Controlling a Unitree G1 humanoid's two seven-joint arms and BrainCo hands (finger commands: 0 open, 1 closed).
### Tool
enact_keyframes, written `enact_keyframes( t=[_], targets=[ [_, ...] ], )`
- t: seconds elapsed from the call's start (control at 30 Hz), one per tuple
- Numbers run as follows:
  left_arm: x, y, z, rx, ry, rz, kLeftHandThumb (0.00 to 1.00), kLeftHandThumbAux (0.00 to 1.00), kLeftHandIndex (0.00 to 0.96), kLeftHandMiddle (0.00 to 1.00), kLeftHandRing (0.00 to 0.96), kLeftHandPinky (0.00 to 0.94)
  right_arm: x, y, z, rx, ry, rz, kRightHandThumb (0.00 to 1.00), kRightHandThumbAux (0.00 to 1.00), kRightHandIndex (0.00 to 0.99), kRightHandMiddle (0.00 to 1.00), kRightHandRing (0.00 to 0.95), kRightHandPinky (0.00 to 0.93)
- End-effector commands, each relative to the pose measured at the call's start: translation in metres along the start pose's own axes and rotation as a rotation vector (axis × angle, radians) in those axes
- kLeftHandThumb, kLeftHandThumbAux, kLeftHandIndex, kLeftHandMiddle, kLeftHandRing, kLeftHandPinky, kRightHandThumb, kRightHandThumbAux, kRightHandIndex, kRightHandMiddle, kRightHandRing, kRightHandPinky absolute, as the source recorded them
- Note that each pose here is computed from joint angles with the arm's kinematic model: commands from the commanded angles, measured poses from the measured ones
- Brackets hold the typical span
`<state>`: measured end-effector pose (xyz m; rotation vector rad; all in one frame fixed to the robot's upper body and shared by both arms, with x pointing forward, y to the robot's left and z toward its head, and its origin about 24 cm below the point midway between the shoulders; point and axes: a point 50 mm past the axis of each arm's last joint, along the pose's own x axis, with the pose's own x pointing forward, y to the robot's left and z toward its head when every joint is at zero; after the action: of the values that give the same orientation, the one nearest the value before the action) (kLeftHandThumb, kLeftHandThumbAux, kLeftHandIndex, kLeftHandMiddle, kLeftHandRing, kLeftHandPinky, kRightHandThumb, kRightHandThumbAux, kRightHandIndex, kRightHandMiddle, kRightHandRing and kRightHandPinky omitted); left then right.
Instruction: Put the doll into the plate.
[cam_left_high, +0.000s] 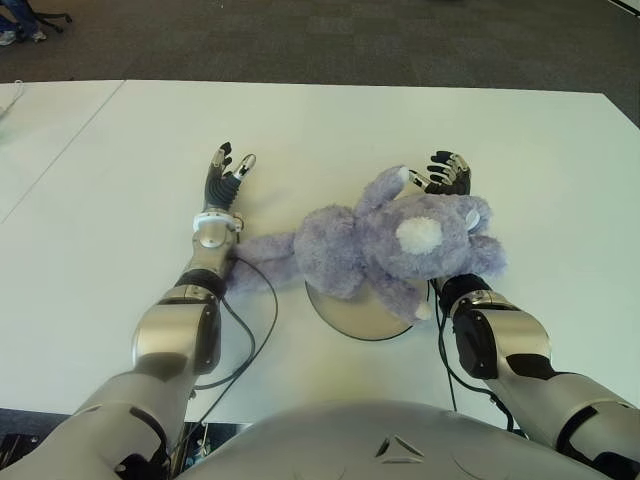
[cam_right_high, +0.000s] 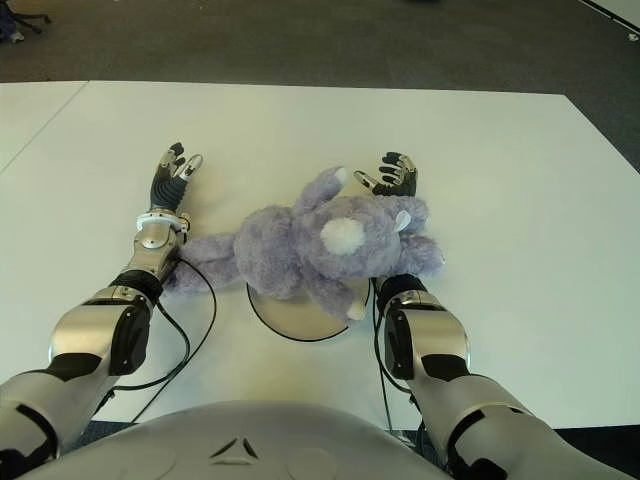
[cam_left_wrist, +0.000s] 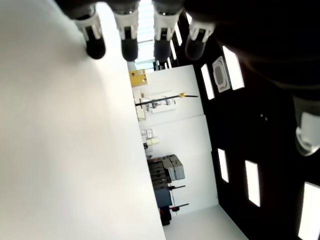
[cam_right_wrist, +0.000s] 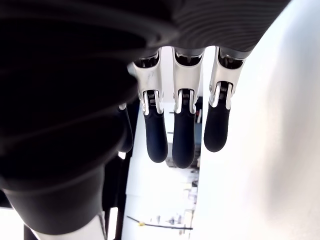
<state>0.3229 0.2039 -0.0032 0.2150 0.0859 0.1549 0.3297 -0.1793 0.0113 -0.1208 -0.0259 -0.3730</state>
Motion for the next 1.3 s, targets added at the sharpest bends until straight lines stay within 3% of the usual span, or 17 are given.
enact_keyframes(
  t=[0.03,0.33,0.57,0.97,1.3],
  targets=[
    [-0.075,-0.044,-0.082,0.007,0.326,-0.092,0.0,0.413,0.0,0.0,0.0,0.0,-0.088,-0.018,-0.098,-0.116,0.419,0.03,0.0,0.901,0.301,0.334,0.362,0.352],
    [-0.079,-0.049,-0.084,0.057,0.322,-0.044,0.0,0.454,0.0,0.0,0.0,0.0,-0.089,-0.019,-0.099,-0.135,0.423,0.041,0.0,0.899,0.302,0.336,0.359,0.324],
    [-0.076,-0.049,-0.084,0.199,0.337,-0.041,0.0,0.438,0.0,0.0,0.0,0.0,-0.089,-0.019,-0.1,-0.169,0.432,0.043,0.0,0.891,0.298,0.336,0.354,0.314],
    [-0.073,-0.047,-0.083,0.016,0.372,-0.062,0.0,0.504,0.0,0.0,0.0,0.0,-0.09,-0.019,-0.1,-0.185,0.426,0.035,0.0,0.875,0.299,0.342,0.363,0.339],
    [-0.07,-0.045,-0.081,0.001,0.366,-0.042,0.0,0.496,0.0,0.01,0.003,0.008,-0.09,-0.017,-0.1,-0.179,0.426,0.036,0.0,0.876,0.303,0.35,0.368,0.325]
  ],
)
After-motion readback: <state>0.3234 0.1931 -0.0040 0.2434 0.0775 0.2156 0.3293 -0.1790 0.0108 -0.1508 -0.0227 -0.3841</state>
